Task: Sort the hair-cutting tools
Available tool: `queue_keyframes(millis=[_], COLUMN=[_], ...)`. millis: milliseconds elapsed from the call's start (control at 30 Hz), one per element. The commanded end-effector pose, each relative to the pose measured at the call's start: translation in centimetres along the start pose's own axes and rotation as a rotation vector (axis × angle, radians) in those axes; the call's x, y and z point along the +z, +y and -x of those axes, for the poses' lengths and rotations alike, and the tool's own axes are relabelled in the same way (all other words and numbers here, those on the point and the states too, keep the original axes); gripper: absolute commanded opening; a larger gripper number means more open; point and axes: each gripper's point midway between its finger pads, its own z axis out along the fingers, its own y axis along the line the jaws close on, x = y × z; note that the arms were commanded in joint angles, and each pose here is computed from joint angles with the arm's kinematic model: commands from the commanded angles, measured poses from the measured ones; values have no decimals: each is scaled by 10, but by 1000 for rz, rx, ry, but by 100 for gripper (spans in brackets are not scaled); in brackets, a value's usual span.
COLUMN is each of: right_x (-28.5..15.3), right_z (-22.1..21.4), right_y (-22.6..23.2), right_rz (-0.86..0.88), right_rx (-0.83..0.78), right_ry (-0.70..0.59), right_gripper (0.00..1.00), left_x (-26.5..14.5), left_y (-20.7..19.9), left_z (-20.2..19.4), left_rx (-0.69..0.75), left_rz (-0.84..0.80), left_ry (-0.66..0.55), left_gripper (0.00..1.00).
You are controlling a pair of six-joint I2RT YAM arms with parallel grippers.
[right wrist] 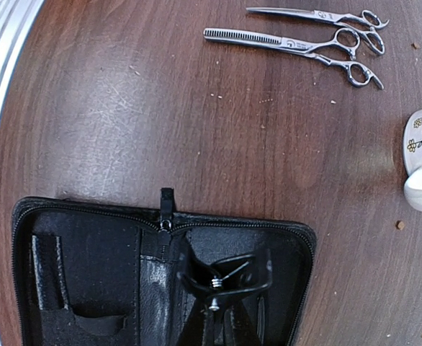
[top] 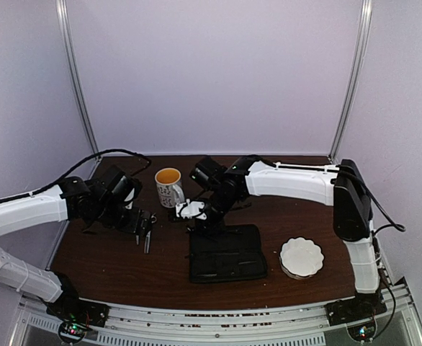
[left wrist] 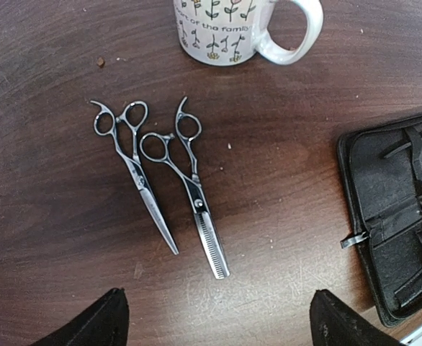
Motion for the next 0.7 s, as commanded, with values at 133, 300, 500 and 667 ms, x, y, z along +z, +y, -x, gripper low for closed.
queue_keyframes(millis=[133, 300, 500, 667], right_x=[18, 37, 48, 47], right_z=[5, 11, 6, 1], right_y=[0, 1, -9, -5], right_rz=[-6, -6, -44, -10], right_rx=[-28, -33, -16, -7], right_ry=[43, 76, 113, 110], right_gripper=[0, 0, 2, 15], left_x=[-2, -5, -8, -14], left_y=[2, 1, -2, -4], left_z=[11, 14, 19, 21], left_rx=[-16, -12, 17, 34], left_rz=[1, -4, -15, -34], left_ry=[-51, -64, -74, -89], left_gripper=[90, 90, 87, 86])
